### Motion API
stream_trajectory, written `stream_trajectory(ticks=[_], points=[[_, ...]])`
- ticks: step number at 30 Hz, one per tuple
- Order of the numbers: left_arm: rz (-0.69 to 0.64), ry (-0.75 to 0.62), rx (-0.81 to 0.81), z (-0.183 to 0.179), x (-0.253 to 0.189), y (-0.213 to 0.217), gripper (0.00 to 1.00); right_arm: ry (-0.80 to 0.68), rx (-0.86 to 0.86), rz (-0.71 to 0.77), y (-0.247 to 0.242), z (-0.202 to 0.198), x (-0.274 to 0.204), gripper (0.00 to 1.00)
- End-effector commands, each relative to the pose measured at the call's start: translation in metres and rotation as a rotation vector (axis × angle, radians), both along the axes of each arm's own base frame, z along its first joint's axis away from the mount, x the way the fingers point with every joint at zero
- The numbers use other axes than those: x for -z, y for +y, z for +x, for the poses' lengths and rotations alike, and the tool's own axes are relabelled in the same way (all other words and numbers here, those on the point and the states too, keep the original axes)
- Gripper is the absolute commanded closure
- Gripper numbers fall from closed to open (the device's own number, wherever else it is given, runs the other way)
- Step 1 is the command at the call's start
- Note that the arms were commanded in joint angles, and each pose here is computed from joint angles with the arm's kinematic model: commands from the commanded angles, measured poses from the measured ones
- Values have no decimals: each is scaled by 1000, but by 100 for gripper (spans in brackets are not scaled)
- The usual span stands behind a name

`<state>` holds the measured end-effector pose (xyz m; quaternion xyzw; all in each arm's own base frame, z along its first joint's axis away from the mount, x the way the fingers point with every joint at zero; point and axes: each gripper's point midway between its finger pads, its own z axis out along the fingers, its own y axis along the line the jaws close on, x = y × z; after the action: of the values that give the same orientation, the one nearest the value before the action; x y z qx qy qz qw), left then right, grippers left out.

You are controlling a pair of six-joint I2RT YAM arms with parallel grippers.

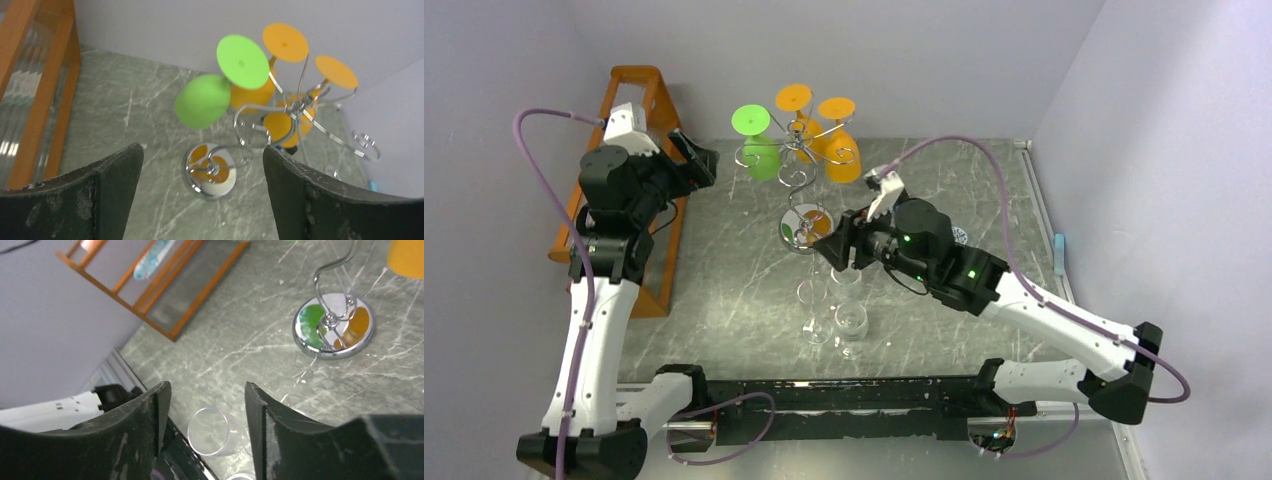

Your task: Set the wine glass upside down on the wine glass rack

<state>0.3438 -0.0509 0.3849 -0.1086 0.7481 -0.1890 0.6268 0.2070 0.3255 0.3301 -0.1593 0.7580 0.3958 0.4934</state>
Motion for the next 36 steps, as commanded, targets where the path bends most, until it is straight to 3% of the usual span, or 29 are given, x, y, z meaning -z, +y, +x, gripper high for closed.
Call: stream_trajectory(ticks=[1,8,11,14,19,30,36], points=[[112,90,21,-28,35,7,8,-21,-160,-182,15,-14,25,44],[149,91,-5,-34,41,14,9,-61,-245,-499,51,-52,73,43],[139,86,16,-32,41,9,9,-51,-253,-572,58,-59,86,57],[125,90,35,-30,42,5,10,-28,-243,-605,60,-62,89,63],[100,89,50,-30,41,0,10,-23,-172,-633,52,-57,88,58],[78,94,72,-28,43,-5,10,33,-237,-672,56,-70,116,59],[73,98,87,-31,44,-7,10,20,-274,-680,67,-70,123,68]])
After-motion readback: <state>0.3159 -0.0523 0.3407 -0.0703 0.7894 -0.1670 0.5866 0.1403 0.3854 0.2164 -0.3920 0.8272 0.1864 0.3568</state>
